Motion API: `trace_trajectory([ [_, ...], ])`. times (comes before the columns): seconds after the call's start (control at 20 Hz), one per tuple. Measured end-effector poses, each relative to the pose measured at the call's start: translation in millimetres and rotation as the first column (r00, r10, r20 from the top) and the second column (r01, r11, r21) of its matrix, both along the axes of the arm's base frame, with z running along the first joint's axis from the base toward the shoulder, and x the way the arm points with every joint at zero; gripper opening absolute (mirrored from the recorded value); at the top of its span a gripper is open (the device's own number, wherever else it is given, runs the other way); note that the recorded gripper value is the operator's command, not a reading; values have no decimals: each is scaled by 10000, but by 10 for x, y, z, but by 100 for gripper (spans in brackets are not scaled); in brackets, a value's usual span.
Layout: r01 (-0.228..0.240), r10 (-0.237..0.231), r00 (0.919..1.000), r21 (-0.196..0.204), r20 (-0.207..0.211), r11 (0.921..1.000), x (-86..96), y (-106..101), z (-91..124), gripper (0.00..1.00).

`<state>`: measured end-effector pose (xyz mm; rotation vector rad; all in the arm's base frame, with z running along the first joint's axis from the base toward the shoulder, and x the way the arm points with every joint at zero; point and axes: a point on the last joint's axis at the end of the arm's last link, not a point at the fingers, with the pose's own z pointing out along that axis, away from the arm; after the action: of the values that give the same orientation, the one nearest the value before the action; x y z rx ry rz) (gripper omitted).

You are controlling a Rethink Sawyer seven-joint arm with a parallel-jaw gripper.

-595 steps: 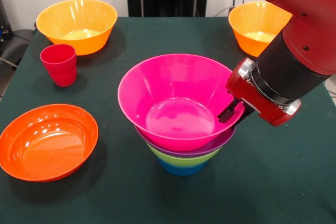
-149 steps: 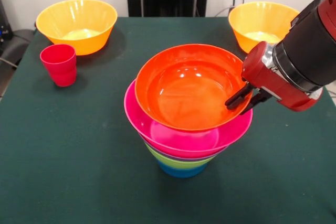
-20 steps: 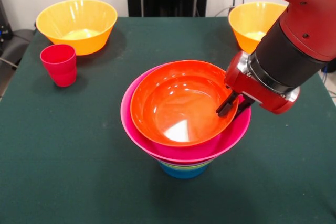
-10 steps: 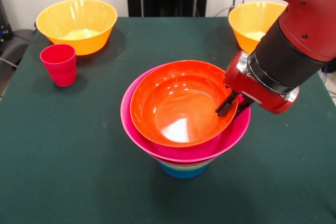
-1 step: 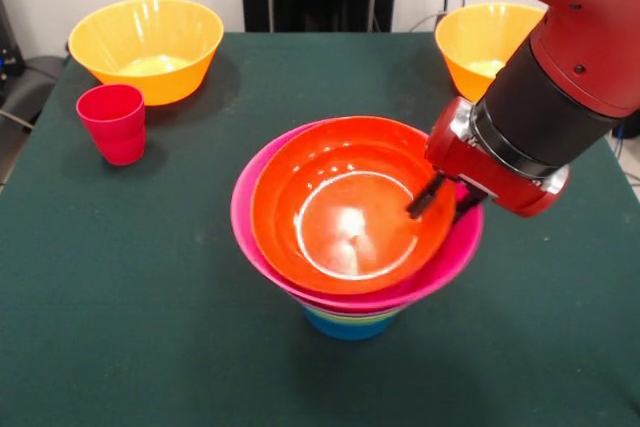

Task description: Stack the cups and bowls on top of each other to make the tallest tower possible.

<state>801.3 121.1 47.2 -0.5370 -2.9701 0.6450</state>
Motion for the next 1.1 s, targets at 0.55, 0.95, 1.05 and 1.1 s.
trace_trajectory([
  [0.55,43,-44,10000,-76,-25,10000,-13,-34,15,100],
  [0.95,94,-94,10000,-72,18,9999,-8,-51,75,100],
  [1.05,119,-119,9999,-61,55,9999,-2,-56,114,100],
  [1.1,122,-122,9999,-60,57,9999,-3,-55,120,100],
])
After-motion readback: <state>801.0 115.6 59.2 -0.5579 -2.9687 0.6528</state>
